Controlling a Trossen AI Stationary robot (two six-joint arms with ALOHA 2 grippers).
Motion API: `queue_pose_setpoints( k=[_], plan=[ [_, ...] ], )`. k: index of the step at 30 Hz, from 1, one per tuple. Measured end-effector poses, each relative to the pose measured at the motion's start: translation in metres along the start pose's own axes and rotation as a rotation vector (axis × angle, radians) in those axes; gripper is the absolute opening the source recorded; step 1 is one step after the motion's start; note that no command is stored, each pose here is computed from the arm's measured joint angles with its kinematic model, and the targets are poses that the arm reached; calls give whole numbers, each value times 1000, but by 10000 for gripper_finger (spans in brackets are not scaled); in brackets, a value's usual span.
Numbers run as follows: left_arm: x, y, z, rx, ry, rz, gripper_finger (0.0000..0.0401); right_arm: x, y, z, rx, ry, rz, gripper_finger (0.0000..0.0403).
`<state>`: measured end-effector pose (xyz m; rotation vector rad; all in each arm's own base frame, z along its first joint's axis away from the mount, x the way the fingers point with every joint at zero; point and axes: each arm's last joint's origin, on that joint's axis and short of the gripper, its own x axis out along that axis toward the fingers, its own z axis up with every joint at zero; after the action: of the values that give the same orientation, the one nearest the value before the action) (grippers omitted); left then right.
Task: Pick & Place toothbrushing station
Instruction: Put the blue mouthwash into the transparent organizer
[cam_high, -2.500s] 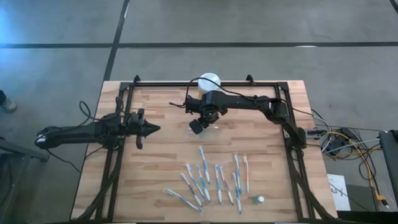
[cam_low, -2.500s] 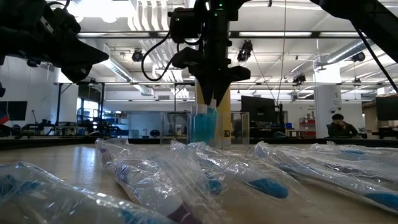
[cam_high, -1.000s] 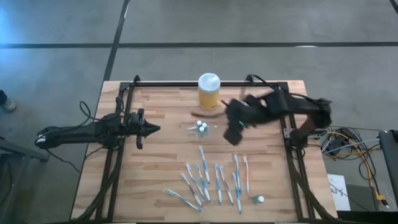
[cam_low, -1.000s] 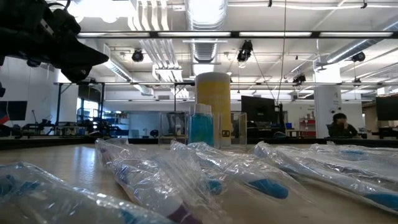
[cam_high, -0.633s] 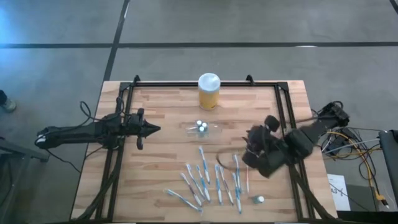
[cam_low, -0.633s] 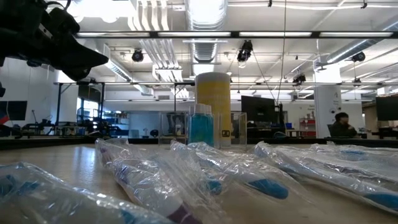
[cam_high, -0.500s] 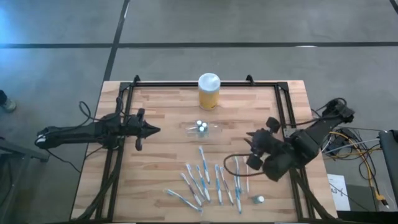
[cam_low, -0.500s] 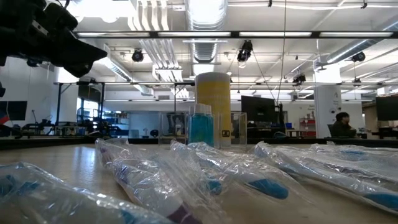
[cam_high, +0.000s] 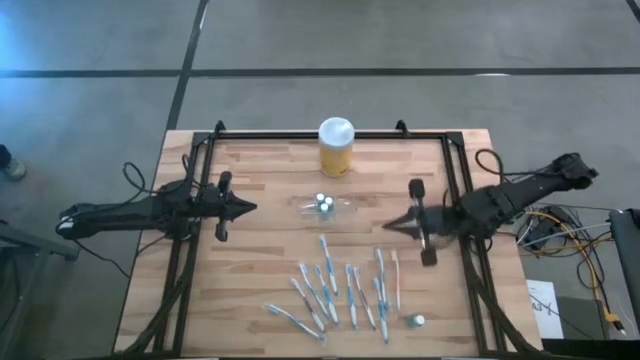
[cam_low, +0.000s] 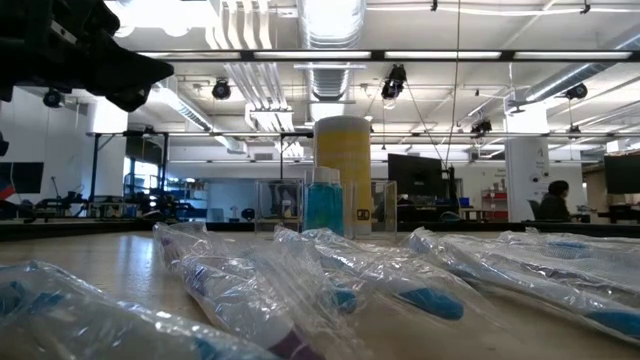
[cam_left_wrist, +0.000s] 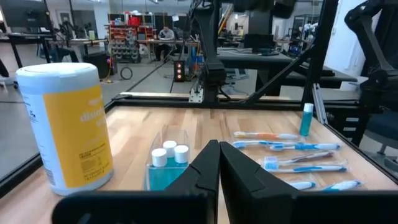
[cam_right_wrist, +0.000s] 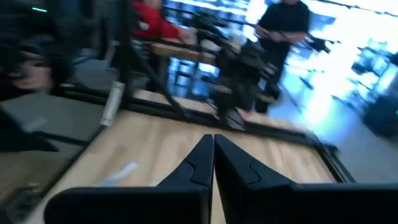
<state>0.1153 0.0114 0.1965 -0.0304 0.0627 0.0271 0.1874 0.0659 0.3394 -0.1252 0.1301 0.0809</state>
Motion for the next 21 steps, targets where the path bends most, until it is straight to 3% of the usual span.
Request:
queue_pose_setpoints(
  k=[5,10,21],
  plan=[
    [0,0,0,-7,0,0,14,-11,-21,-27,142,-61,43,8],
    [0,0,-1,-34,11,0,14,-18,-24,-52,210,-56,62,8],
    [-3,0,1,-53,1,0,14,-26,-18,-78,136,-89,109,8]
  ],
)
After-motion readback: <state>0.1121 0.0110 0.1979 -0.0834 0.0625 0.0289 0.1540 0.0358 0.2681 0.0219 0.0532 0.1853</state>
